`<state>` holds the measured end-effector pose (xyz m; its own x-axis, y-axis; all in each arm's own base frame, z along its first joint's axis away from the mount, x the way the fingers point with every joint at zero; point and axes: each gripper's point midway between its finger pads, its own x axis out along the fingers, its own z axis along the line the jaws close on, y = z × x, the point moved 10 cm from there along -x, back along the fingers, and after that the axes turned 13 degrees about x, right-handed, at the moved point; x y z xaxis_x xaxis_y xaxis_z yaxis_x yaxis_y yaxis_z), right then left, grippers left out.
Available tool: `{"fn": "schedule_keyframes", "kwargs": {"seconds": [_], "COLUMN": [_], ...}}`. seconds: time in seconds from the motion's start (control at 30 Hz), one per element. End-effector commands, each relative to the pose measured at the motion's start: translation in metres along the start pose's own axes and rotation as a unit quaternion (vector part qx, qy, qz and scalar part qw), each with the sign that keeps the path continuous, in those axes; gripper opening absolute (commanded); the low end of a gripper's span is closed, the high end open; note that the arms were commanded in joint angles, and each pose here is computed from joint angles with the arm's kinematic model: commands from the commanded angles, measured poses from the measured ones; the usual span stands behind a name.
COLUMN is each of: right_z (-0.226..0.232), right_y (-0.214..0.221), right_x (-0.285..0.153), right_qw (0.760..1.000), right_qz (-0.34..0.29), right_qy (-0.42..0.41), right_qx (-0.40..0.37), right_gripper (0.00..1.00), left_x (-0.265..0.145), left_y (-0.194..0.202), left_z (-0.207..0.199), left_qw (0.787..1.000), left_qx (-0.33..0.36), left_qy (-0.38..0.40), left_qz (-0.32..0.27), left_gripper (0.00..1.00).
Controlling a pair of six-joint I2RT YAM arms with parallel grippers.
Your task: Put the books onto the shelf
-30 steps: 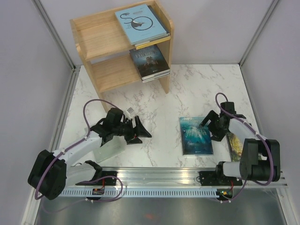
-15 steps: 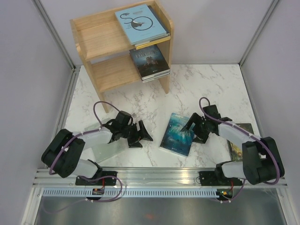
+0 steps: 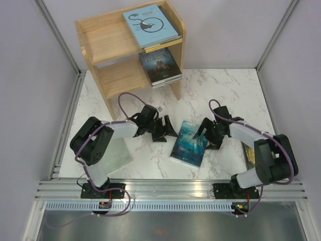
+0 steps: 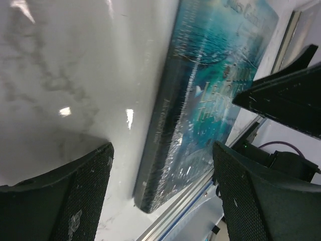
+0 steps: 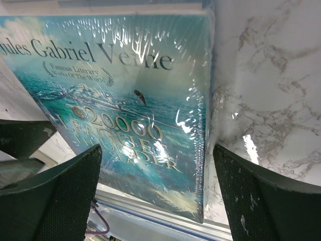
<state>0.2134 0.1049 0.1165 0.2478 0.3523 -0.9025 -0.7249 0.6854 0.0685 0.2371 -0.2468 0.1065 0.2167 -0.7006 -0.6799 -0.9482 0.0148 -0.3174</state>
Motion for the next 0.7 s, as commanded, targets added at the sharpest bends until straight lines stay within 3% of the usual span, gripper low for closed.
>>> {"fn": "schedule_keyframes", "kwargs": {"seconds": [0.0,0.27,0.47,0.5,0.53,0.6,0.67], "right_z": [-0.001,0.017,0.017,0.015,0.013,0.009,0.007], "right_y": [-0.011,-0.014,-0.007,-0.005,-0.003,-0.001,0.002], "right_x": [0.013,0.038,0.045,0.046,0.046,0.045,0.044], "right_qw": [0.999,0.999,0.999,0.999,0.999,0.999,0.998], "right_qz": [-0.028,0.018,0.035,0.038,0.039,0.041,0.046], "right_qy": [0.026,-0.024,-0.033,-0.032,-0.031,-0.029,-0.030], "right_qx": [-0.019,-0.013,-0.011,-0.011,-0.011,-0.011,-0.011], "right_gripper": [0.95,0.94,0.94,0.94,0.94,0.94,0.94], "left_x": [0.029,0.040,0.029,0.029,0.029,0.028,0.024], "left_y": [0.028,0.063,0.069,0.069,0.068,0.065,0.061], "left_z": [0.006,-0.012,-0.016,-0.016,-0.017,-0.019,-0.022], "left_qw": [0.998,0.987,0.975,0.975,0.975,0.975,0.977], "left_qx": [0.048,0.031,0.012,0.011,0.011,0.011,0.010], "left_qy": [-0.014,0.143,0.218,0.219,0.220,0.218,0.213], "left_qz": [0.045,0.065,0.035,0.033,0.031,0.026,0.014], "left_gripper": [0.84,0.79,0.72,0.68,0.56,0.44,0.15]}}
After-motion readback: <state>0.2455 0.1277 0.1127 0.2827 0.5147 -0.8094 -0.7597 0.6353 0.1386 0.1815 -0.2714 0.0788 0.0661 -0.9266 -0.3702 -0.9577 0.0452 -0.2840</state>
